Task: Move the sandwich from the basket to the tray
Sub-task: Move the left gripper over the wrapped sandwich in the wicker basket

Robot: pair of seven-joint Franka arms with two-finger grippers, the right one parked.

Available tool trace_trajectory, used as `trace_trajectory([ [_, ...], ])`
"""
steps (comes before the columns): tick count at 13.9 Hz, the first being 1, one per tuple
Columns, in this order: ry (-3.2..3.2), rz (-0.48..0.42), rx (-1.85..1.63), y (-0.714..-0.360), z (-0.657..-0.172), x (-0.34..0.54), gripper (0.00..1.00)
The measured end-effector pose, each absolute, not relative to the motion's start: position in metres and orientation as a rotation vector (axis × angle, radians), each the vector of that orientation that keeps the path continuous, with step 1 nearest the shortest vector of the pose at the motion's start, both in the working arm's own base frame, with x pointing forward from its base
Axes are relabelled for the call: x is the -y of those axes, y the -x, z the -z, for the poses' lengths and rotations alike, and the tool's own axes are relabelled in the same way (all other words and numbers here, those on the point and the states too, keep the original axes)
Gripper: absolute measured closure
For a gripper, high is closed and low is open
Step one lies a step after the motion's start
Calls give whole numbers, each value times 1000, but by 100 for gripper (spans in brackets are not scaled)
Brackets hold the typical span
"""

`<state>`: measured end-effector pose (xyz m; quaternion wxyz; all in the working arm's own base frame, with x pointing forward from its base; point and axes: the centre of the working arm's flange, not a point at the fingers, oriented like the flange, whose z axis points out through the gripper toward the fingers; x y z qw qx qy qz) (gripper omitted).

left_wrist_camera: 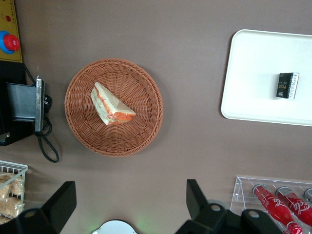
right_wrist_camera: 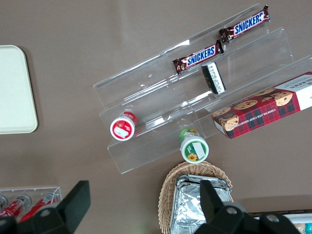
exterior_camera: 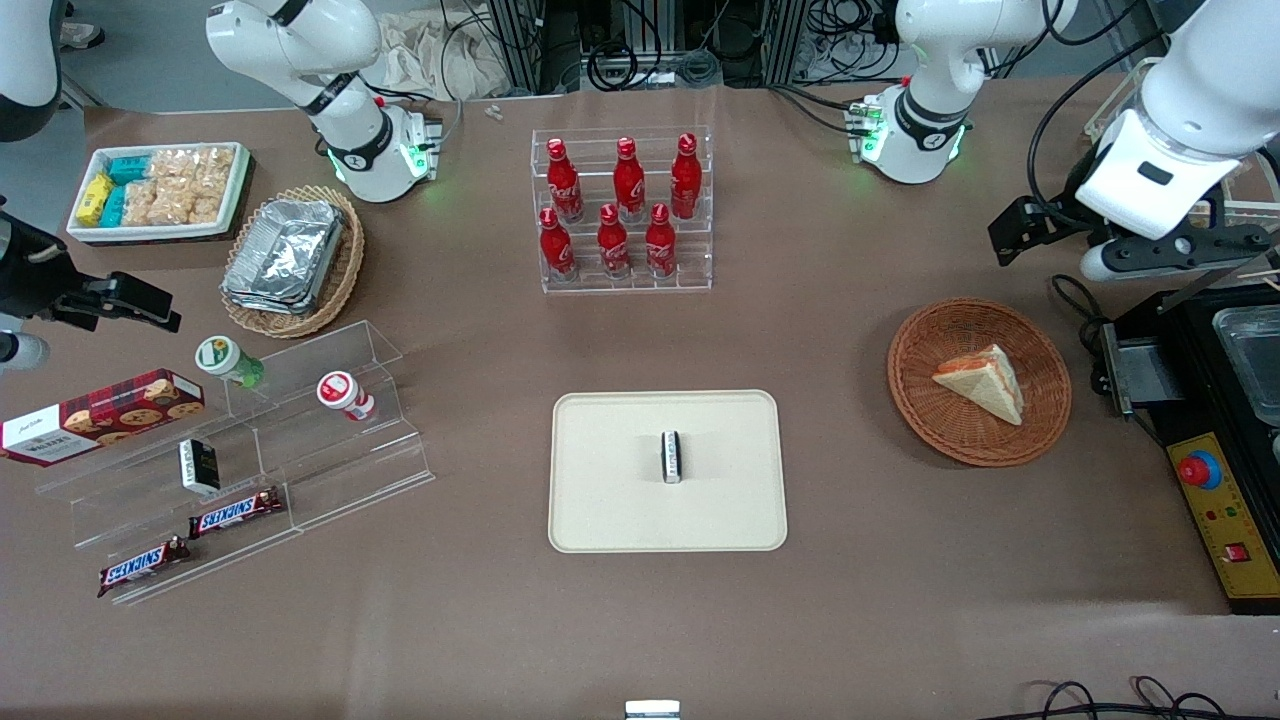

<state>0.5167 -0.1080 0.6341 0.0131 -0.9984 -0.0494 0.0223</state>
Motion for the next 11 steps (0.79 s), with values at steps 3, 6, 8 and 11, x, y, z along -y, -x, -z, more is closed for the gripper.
trace_trajectory([
  [3,3109,-96,164,-516,-633,105,0],
  [6,3108,-99,169,-515,-633,105,0],
  [8,3103,-107,195,-516,-631,105,0],
  [11,3045,-155,507,-515,-620,103,0],
])
